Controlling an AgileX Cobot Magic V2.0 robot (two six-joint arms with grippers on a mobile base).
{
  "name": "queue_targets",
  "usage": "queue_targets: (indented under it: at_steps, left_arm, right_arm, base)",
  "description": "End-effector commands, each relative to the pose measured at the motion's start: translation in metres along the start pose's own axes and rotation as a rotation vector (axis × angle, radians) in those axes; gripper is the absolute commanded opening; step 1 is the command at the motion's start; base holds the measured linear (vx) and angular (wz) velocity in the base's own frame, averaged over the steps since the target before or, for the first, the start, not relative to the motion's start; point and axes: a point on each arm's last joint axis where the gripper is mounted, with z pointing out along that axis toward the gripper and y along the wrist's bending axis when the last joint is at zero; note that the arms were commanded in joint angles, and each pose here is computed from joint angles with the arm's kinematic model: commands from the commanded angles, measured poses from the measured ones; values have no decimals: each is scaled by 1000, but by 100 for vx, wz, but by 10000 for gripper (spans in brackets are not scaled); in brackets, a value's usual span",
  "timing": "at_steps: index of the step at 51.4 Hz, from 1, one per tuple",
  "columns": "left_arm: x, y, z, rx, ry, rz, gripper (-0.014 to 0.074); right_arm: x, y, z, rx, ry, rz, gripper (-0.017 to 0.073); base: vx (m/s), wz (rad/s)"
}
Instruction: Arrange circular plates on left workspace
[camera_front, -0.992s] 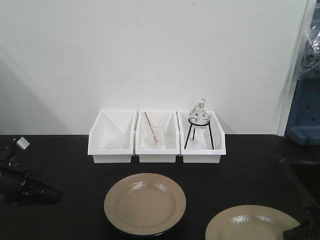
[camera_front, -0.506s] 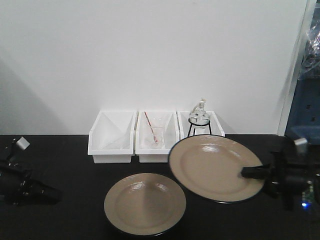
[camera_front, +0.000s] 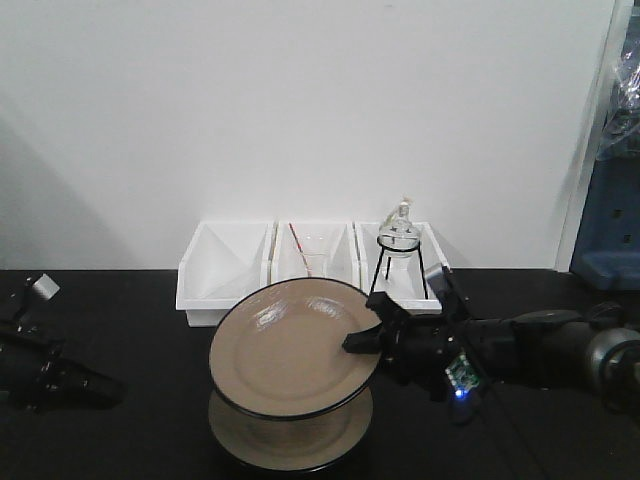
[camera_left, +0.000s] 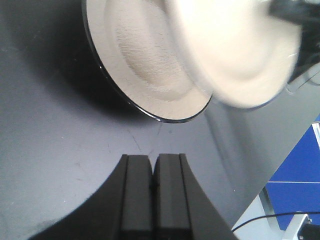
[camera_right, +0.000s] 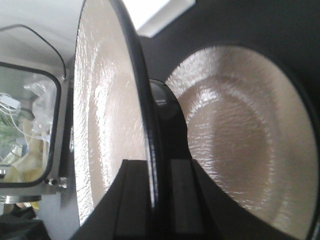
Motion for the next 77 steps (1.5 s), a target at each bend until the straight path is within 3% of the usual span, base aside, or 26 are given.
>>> queue_targets:
  at_steps: [1, 9, 17, 22, 30, 38, 42, 45, 50, 56, 67, 74, 77]
  left_arm:
    - [-9, -29, -16, 67, -60, 48, -6]
    - [-9, -29, -16, 68, -59, 48, -6]
    - [-9, -29, -16, 70, -57, 47, -6]
    - [-9, -29, -16, 70, -57, 47, -6]
    - [-9, -29, -16, 70, -57, 47, -6]
    - [-9, -29, -16, 70, -57, 47, -6]
    - [-9, -29, -16, 69, -57, 48, -6]
    - [-9, -29, -16, 68, -56, 48, -6]
    - [-9, -28, -16, 63, -53, 50, -6]
    - [-9, -28, -16, 59, -56, 50, -6]
    - [-9, -28, -16, 59, -56, 50, -6]
    - [-10, -27, -16, 47, -63, 51, -4]
    - [-10, -26, -17, 23, -65, 60, -3]
  right_arm:
    - [-12, 36, -6, -125, -43, 11, -4]
    - [-11, 25, 6, -95, -37, 11, -1]
    - [-12, 19, 8, -49, -53, -63, 30]
    - [-12, 19, 8, -47, -55, -104, 91]
    - [-11, 19, 8, -43, -54, -189, 271]
    - [-12, 16, 8, -1, -58, -334, 410]
    - [-15, 13, 6, 50, -80, -455, 436]
    - [-18, 11, 5, 92, -94, -549, 437]
    - [-22, 10, 3, 144, -126, -657, 435]
    - [-28, 10, -1, 198, -163, -746, 435]
    - [-36, 16, -13, 318, -199, -974, 435]
    - [-44, 32, -31, 403, -247, -1107, 397]
    - [-46, 44, -41, 413, -276, -1133, 356]
  base:
    - [0, 0]
    - [0, 0]
    - [0, 0]
    - [0, 0]
    - [0, 0]
    - [0, 0]
    - [0, 0]
    - [0, 0]
    - [0, 0]
    - [0, 0]
    - [0, 0]
    - [0, 0]
    - [0, 0]
